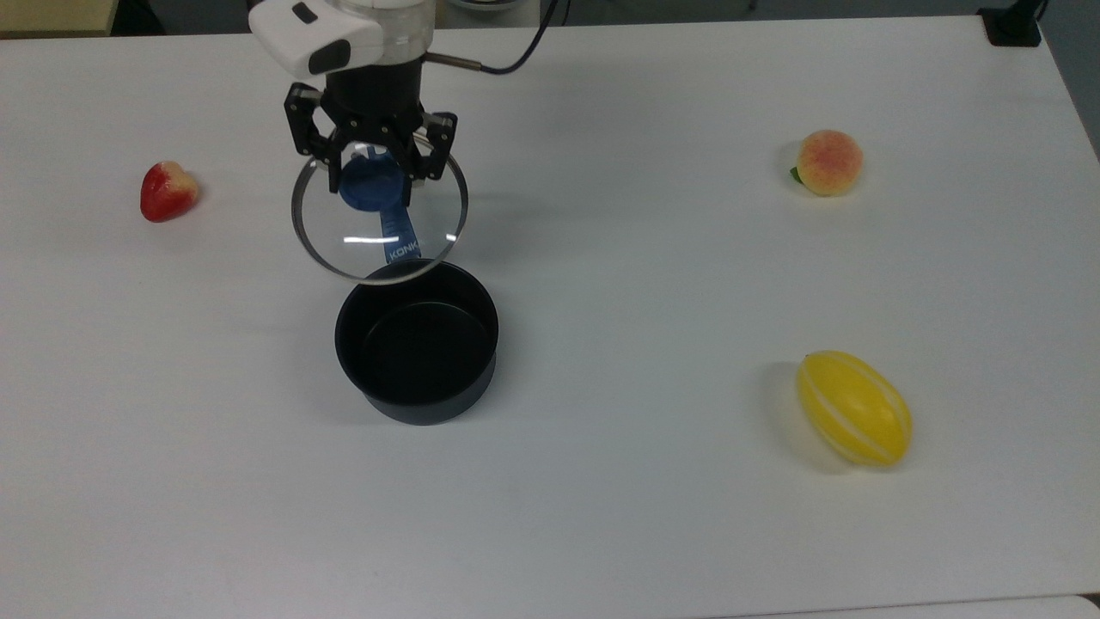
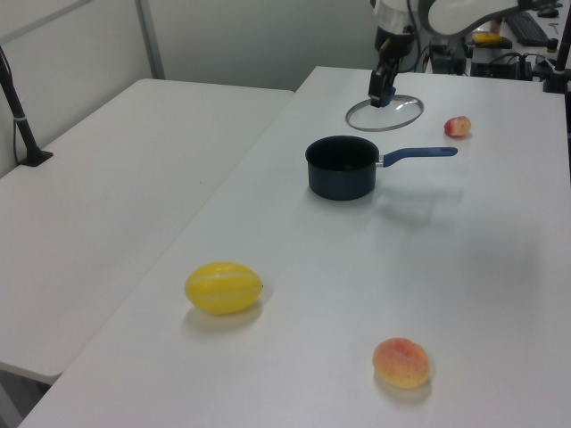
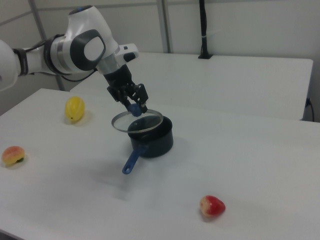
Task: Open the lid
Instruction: 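Lift the glass lid off the saucepan and carry it beside the handle, then lower the held lid onto the table beside the saucepan handle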
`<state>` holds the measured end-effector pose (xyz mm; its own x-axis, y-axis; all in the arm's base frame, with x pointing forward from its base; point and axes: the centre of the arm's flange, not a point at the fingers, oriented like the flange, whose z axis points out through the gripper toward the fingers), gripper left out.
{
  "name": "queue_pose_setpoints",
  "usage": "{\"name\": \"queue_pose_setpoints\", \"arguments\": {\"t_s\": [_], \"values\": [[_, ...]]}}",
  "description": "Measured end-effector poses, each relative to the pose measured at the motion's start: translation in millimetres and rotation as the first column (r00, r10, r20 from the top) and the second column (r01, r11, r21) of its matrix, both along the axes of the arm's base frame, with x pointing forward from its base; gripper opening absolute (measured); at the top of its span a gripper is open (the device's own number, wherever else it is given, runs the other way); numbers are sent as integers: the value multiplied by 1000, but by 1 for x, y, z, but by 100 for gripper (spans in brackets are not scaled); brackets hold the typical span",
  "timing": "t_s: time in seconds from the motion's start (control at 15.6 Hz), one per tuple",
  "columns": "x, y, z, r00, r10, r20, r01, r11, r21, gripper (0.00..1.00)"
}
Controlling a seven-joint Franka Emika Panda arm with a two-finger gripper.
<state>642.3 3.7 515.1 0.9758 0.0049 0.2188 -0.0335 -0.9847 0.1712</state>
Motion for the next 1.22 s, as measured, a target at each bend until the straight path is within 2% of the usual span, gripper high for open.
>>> {"name": "queue_pose_setpoints", "arguments": {"t_s": [0.19, 0.39, 0.58, 0.64, 0.83, 1.22], "values": [[-19, -19, 15, 996, 40, -84, -39, 999, 17, 65], [-39, -45, 29, 990, 71, -120, -67, 997, 34, 65], [-66, -74, 23, 978, 115, -172, -111, 993, 34, 65], [-77, -83, 18, 969, 137, -205, -132, 990, 39, 65], [-115, -107, 4, 912, 227, -342, -209, 974, 91, 65], [-151, -129, -31, 846, 299, -441, -253, 954, 161, 65]]}}
